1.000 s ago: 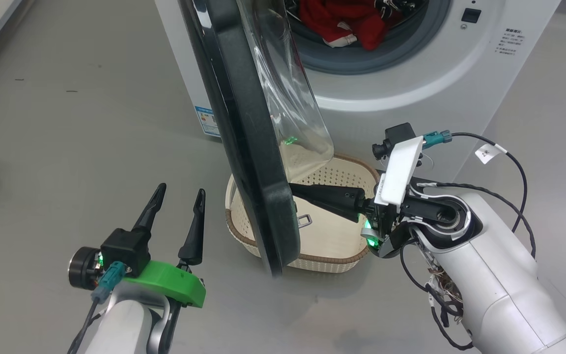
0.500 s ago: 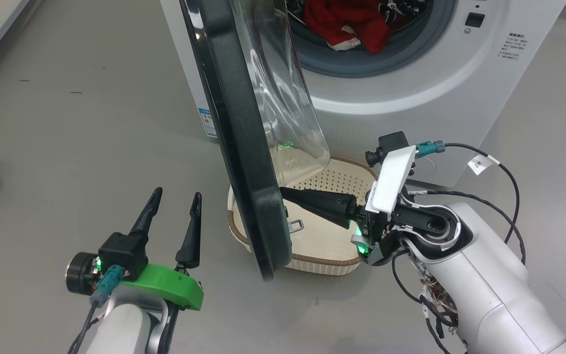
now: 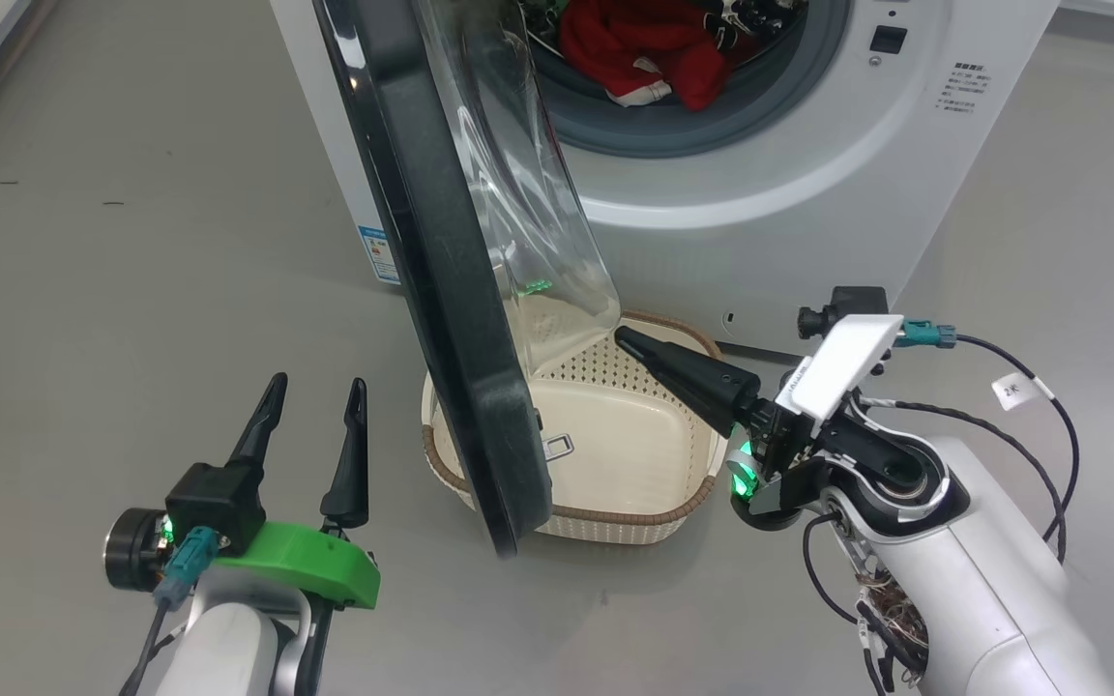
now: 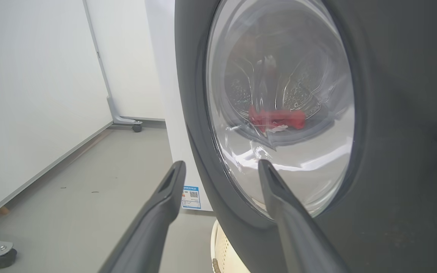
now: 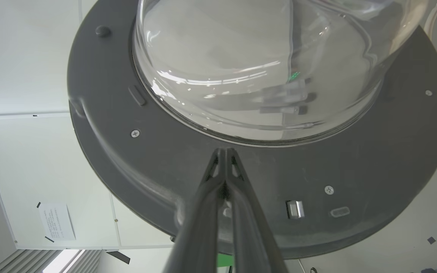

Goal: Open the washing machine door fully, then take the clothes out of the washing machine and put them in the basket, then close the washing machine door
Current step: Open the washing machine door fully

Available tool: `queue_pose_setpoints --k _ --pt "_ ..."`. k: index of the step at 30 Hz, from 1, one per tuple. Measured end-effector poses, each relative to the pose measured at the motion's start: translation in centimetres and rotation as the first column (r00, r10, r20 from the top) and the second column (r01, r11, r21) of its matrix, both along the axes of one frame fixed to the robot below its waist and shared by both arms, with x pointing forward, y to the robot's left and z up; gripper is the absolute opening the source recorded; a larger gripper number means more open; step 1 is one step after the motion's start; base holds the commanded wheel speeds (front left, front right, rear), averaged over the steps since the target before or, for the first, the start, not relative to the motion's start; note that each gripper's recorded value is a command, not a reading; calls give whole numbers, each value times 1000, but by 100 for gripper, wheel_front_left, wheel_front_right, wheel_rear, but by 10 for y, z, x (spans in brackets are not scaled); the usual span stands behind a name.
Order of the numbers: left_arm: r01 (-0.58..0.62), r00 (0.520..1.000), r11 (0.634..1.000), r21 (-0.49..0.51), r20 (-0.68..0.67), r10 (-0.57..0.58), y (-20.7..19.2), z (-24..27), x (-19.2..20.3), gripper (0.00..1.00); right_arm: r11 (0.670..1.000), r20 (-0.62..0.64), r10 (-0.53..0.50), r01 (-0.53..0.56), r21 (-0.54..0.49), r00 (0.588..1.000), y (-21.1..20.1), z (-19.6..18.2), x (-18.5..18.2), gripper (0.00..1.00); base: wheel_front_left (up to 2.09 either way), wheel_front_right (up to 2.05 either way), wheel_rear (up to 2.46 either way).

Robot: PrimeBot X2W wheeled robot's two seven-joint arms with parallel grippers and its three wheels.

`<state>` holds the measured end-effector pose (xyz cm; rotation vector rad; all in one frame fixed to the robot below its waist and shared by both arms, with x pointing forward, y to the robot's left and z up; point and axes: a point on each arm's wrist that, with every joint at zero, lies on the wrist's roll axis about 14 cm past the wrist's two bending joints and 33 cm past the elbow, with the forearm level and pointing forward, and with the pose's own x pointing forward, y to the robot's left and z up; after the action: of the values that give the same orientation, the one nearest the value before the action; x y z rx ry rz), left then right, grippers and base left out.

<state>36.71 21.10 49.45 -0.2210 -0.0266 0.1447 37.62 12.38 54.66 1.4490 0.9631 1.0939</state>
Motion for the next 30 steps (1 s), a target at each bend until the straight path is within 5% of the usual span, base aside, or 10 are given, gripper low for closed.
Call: queue_pose_setpoints --k 10,12,13,14,24,30 --pt "19 1000 1000 -3 -1 -19 -7 -1 -1 100 944 -1 -326 325 -58 945 -62 -19 33 4 0 0 0" --pt "19 1000 1000 -5 -6 -19 -7 -3 -3 100 920 19 -379 379 -96 925 -74 -28 34 43 0 0 0" --pt "19 1000 1000 -6 -8 -19 -7 -4 -3 100 910 27 -399 399 -115 917 -80 -33 34 79 0 0 0" --pt "19 1000 1000 -7 -10 -19 -7 -4 -4 100 898 34 -419 419 -134 908 -85 -38 33 100 0 0 0" --pt "23 1000 1000 -3 -9 -23 -9 -4 -3 100 720 269 -573 632 -286 774 -138 -64 38 100 0 0 0" --pt "26 1000 1000 -4 -10 -26 -9 -4 -3 100 568 581 -480 738 -365 657 -171 -75 43 100 0 0 0"
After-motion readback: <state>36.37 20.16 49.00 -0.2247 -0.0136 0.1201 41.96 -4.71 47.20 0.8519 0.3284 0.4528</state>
